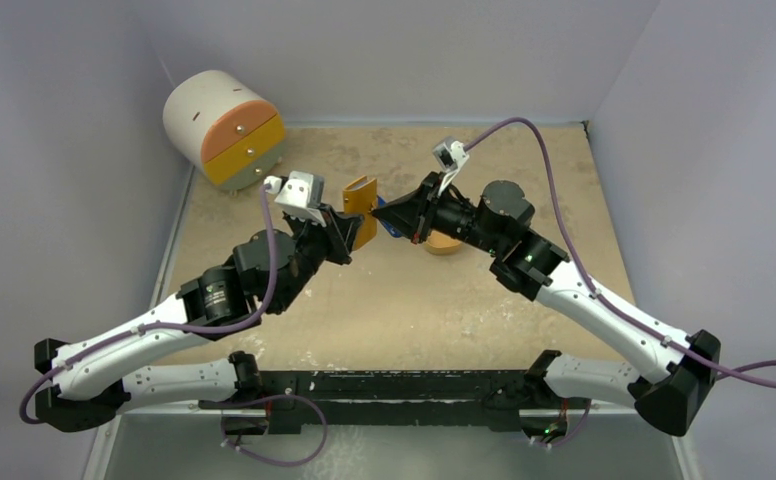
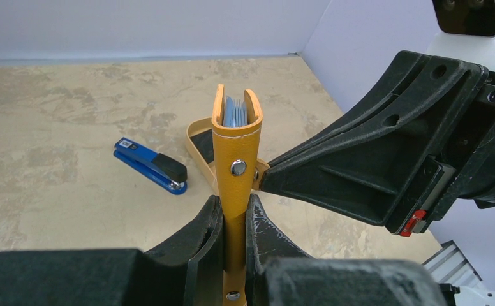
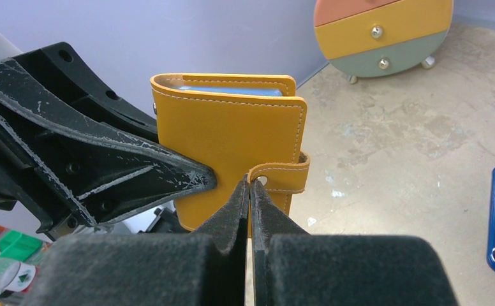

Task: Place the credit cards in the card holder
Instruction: Close the card holder.

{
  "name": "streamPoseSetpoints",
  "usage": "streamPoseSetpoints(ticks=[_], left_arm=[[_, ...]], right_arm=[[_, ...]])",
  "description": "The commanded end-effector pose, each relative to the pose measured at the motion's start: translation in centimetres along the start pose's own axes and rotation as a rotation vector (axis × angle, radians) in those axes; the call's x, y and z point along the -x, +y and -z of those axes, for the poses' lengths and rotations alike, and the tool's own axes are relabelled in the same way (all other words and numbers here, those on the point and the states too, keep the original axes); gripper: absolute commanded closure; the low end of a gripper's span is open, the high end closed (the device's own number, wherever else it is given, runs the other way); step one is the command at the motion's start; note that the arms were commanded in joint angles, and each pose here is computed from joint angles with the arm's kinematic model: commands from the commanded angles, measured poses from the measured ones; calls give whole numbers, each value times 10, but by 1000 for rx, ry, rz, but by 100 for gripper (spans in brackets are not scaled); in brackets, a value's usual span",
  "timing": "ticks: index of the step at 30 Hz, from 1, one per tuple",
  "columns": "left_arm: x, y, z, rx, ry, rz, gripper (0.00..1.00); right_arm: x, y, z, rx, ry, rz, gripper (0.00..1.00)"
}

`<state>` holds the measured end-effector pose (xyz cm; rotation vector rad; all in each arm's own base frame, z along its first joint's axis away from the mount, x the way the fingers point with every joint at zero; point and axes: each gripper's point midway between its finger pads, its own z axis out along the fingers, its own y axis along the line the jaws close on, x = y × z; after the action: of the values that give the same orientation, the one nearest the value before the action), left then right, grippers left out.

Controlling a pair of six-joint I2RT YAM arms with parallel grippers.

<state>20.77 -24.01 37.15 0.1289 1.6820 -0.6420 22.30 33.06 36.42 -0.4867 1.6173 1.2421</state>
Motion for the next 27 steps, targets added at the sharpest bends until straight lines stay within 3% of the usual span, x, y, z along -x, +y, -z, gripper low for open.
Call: streamPoseSetpoints(ticks=[1, 27], left_arm=[[32, -23, 3, -88, -71, 65, 100], [42, -24, 2, -82, -90, 66, 100]], right_arm=[[28, 19, -2, 63, -64, 40, 100], [7, 11, -8, 37, 51, 41, 100]])
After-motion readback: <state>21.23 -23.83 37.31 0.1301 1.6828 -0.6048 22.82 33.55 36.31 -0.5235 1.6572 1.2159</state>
